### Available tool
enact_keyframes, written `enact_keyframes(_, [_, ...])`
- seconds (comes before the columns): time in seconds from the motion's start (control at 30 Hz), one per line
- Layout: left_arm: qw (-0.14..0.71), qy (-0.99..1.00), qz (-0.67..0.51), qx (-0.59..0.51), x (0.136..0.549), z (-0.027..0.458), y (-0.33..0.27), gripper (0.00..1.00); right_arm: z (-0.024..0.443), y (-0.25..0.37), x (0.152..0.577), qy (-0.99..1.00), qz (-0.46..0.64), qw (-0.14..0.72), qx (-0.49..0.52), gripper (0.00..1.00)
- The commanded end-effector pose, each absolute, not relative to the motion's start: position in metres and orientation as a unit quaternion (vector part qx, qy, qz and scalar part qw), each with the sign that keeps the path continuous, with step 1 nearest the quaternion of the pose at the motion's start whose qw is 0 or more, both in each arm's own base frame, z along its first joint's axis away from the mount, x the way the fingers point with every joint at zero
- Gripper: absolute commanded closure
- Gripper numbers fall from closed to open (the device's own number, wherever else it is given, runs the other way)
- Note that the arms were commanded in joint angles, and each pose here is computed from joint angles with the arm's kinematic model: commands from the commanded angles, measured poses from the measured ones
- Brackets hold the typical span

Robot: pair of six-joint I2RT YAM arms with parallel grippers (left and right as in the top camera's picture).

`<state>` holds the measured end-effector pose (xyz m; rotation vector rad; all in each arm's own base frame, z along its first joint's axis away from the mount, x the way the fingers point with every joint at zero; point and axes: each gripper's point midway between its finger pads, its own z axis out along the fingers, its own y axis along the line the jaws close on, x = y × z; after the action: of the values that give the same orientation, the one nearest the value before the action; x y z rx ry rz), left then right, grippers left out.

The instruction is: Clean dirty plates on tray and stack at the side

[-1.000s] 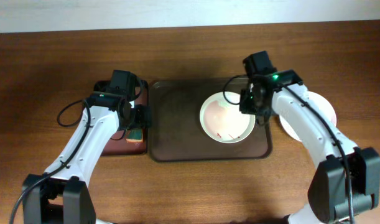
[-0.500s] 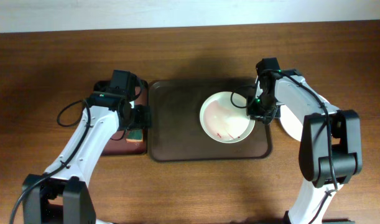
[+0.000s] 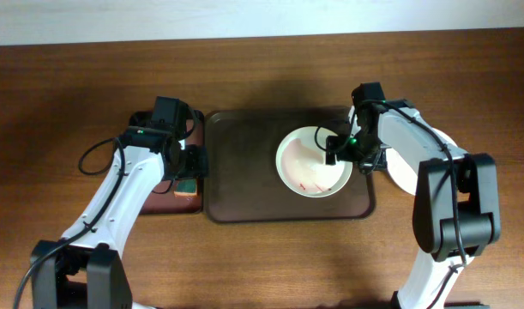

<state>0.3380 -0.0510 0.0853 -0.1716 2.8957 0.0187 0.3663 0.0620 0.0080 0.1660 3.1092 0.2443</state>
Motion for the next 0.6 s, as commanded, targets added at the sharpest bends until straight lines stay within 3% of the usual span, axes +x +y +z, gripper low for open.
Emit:
enact_keyframes(0.0, [0.133,0.989,0.000,-0.057,0.342,0.095,-0.054,0.11,-0.006,0.058,0.355,0.995,0.074,-0.015,0.060,0.01])
enact_keyframes(0.03, [0.132,0.990,0.000,-0.057,0.342,0.095,-0.053,0.11,-0.006,0.058,0.355,0.995,0.074,-0.016,0.060,0.09])
enact_keyframes(0.07, [0.132,0.990,0.000,-0.057,0.342,0.095,-0.053,0.11,-0.006,0.058,0.354,0.995,0.074,-0.016,0.063,0.43])
enact_keyframes(0.1, [0.132,0.990,0.000,-0.057,0.342,0.095,-0.053,0.11,-0.006,0.058,0.354,0.995,0.074,-0.016,0.063,0.71])
enact_keyframes(0.17, [0.132,0.990,0.000,-0.057,0.342,0.095,-0.053,0.11,-0.006,0.058,0.354,0.995,0.074,-0.017,0.067,0.85])
enact_keyframes(0.27, [0.132,0.990,0.000,-0.057,0.342,0.095,-0.053,0.11,-0.006,0.058,0.354,0.995,0.074,-0.017,0.067,0.96])
enact_keyframes(0.43, [0.132,0.990,0.000,-0.057,0.341,0.095,-0.053,0.11,-0.003,0.058,0.351,0.995,0.073,-0.022,0.067,0.96])
enact_keyframes(0.57, [0.132,0.990,0.000,-0.057,0.341,0.095,-0.053,0.11,0.051,0.053,0.366,0.994,0.067,0.056,0.062,0.96])
